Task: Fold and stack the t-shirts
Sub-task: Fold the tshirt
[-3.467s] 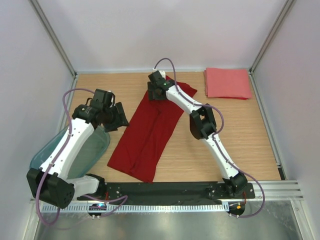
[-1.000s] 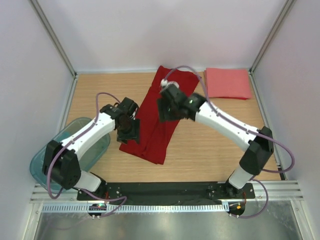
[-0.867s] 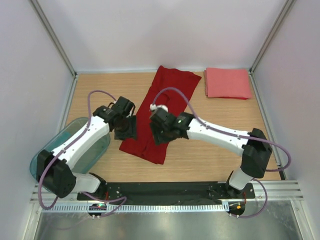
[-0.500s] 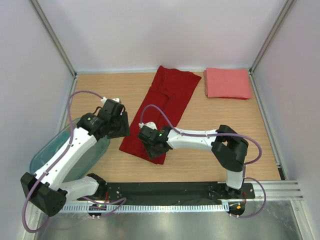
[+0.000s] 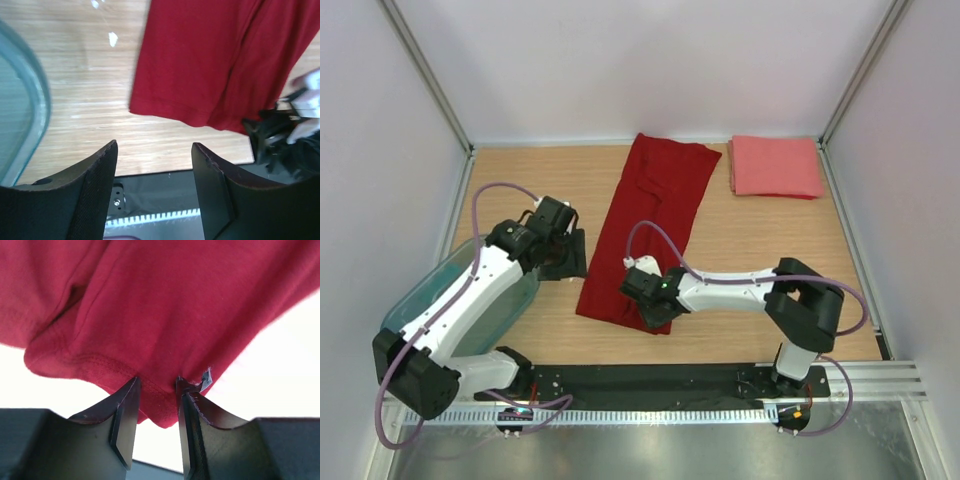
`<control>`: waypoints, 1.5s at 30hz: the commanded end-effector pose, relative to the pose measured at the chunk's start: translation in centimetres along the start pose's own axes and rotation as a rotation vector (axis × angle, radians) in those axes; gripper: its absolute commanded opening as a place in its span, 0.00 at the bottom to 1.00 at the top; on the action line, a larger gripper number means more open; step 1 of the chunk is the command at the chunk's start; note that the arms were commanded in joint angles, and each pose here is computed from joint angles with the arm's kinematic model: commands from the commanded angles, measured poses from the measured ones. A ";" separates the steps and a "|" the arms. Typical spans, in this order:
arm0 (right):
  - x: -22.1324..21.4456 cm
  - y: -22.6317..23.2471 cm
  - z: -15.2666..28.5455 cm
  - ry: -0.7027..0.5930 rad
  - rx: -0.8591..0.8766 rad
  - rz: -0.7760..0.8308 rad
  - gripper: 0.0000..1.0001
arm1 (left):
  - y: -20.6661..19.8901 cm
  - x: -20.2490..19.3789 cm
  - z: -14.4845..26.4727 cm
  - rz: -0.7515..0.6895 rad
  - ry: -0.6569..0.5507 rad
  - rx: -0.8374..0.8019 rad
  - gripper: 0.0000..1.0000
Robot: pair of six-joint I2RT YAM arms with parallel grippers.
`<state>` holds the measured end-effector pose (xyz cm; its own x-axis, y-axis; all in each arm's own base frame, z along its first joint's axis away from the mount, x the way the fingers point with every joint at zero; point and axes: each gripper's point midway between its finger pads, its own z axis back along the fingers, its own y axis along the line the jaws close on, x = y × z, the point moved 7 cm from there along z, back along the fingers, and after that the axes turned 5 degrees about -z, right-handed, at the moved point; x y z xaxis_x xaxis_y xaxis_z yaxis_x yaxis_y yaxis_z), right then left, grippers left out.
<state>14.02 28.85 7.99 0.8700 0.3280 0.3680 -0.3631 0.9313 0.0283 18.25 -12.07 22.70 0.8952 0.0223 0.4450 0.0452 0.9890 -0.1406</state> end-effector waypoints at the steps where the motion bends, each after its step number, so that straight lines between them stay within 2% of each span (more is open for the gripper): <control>1: -6.1 -5.9 0.3 0.174 -0.247 0.010 0.42 | -1.5 0.2 -0.1 -0.052 0.054 -0.111 0.63; 7: -7.4 -7.9 3.4 0.118 -0.233 -0.108 0.44 | -3.4 -1.6 -3.5 -0.073 0.267 -0.259 0.67; 9: -6.9 -7.8 4.7 0.072 -0.183 -0.156 0.48 | -3.5 -2.6 -5.0 -0.053 0.345 -0.265 0.67; 13: -5.4 -6.6 7.0 -0.007 -0.062 -0.247 0.57 | -4.0 -3.9 -6.5 -0.012 0.409 -0.304 0.67; 17: -5.1 -6.9 7.8 -0.017 0.028 -0.344 0.67 | -4.5 -5.2 -7.4 0.030 0.440 -0.350 0.68; 20: -6.0 -7.5 6.5 0.031 0.109 -0.435 0.68 | -4.1 -6.3 -8.3 0.092 0.452 -0.327 0.68; 27: -7.3 -9.9 6.0 0.019 0.172 -0.585 0.69 | -4.1 -7.3 -9.2 0.118 0.452 -0.357 0.68; 36: -10.1 -10.7 3.3 0.090 0.195 -0.638 0.69 | -3.5 -8.8 -10.5 0.135 0.495 -0.342 0.66; 45: -11.2 -10.0 1.8 0.151 0.244 -0.689 0.62 | -3.1 -10.3 -11.7 0.169 0.527 -0.343 0.61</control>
<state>8.90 17.31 7.96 0.9511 -0.2850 0.1188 0.1833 0.8309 0.5254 13.79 -16.63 8.46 0.9942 0.0144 -0.1061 -0.0612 0.8895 -0.4528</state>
